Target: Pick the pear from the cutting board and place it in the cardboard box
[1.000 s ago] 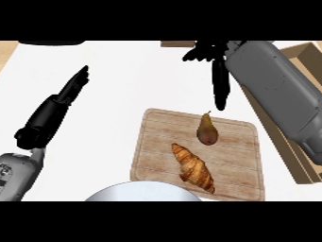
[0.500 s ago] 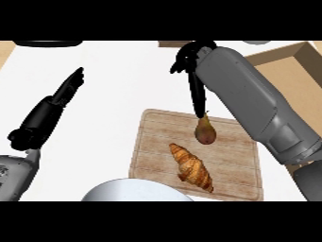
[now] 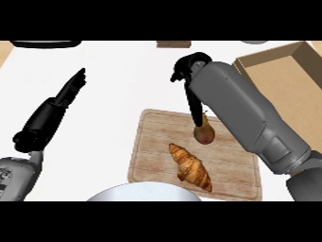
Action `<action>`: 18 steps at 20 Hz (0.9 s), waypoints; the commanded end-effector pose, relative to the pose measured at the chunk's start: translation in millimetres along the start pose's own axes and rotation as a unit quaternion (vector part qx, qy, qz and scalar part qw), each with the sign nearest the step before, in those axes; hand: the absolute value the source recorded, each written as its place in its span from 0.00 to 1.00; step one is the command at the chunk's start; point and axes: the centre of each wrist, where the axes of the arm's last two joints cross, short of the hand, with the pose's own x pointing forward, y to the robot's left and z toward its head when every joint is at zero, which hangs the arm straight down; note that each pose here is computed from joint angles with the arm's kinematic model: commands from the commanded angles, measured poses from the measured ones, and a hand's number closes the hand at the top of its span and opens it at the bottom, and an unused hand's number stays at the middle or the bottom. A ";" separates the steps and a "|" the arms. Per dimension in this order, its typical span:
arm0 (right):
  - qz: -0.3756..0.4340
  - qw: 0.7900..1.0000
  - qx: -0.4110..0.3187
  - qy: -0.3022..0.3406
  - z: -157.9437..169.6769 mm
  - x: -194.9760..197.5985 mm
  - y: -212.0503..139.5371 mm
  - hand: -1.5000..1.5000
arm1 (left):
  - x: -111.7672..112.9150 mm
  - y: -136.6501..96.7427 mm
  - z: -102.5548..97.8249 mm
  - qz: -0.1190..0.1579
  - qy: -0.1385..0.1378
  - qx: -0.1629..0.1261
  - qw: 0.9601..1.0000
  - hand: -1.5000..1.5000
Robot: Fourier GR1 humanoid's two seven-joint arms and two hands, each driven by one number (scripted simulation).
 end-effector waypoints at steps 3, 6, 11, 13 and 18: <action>0.021 1.000 0.006 0.020 -9.1 3.5 8.7 0.00 | 2.9 16.5 -3.4 0.002 0.006 0.000 1.000 0.50; 0.023 0.999 0.018 0.034 -22.0 -6.2 19.2 0.00 | 1.6 23.5 2.6 -0.003 -0.002 -0.005 1.000 0.50; 0.041 0.998 0.022 0.041 -35.9 -29.3 33.4 0.00 | -2.1 3.5 -4.0 0.005 -0.002 0.000 1.000 0.50; 0.038 0.998 0.016 0.039 -32.0 -23.5 34.6 0.00 | 6.7 8.7 -0.1 0.006 0.003 0.002 1.000 0.50; 0.016 0.999 0.032 0.024 -52.1 -25.7 42.3 0.00 | -4.3 1.3 -8.2 -0.005 0.002 -0.007 1.000 0.50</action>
